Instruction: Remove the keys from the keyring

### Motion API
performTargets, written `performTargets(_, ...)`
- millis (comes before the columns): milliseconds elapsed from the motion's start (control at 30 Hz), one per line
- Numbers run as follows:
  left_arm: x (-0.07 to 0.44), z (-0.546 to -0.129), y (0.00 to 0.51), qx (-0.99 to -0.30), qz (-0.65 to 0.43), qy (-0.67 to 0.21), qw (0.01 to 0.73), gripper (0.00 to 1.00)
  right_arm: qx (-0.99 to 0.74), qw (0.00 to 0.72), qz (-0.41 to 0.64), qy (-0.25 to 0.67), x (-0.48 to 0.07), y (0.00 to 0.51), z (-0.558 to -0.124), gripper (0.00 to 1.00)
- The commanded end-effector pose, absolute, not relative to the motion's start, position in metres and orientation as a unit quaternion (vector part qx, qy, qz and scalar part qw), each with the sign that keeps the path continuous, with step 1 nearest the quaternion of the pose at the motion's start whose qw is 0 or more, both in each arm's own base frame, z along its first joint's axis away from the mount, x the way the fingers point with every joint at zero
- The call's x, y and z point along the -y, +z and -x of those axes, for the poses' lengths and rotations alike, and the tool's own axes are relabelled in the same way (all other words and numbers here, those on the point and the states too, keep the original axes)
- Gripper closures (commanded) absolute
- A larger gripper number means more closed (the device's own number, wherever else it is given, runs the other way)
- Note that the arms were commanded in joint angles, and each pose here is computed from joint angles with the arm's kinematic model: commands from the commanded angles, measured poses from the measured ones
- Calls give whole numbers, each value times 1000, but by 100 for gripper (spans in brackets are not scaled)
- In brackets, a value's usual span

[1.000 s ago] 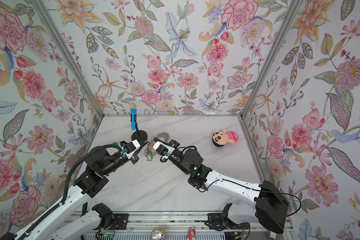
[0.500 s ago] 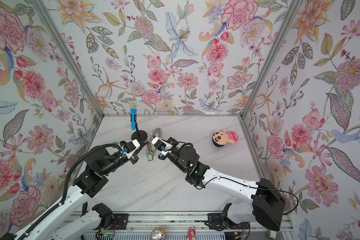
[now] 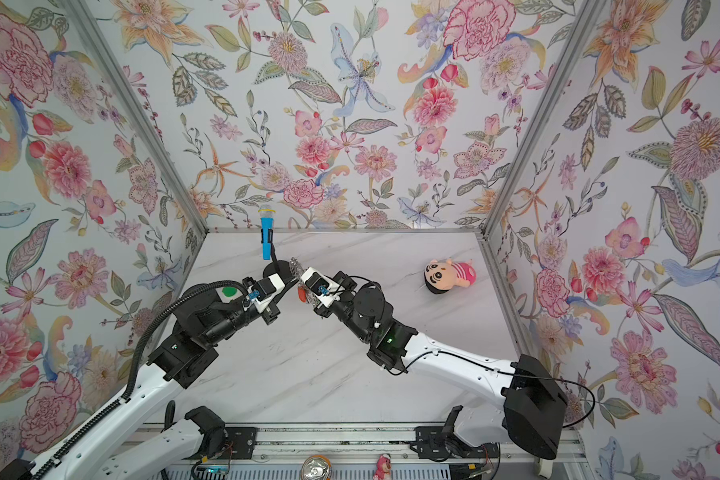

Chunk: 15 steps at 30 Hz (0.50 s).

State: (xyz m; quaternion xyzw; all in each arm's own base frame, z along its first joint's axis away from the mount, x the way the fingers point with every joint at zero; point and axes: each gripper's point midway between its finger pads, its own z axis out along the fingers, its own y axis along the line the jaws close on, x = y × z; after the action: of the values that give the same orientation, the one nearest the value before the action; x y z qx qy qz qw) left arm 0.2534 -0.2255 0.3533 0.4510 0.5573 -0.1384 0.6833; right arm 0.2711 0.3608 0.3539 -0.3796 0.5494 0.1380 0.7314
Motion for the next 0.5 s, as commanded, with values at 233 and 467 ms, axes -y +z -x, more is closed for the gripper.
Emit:
performTargets(233, 227, -246, 392, -509, -460, -133, 716, 100, -617, 702, 342, 100, -350, 339, -293, 100)
performTargets(467, 228, -252, 388, -516, -468, -119, 708, 100, -615, 693, 356, 118, -355, 339, -280, 100)
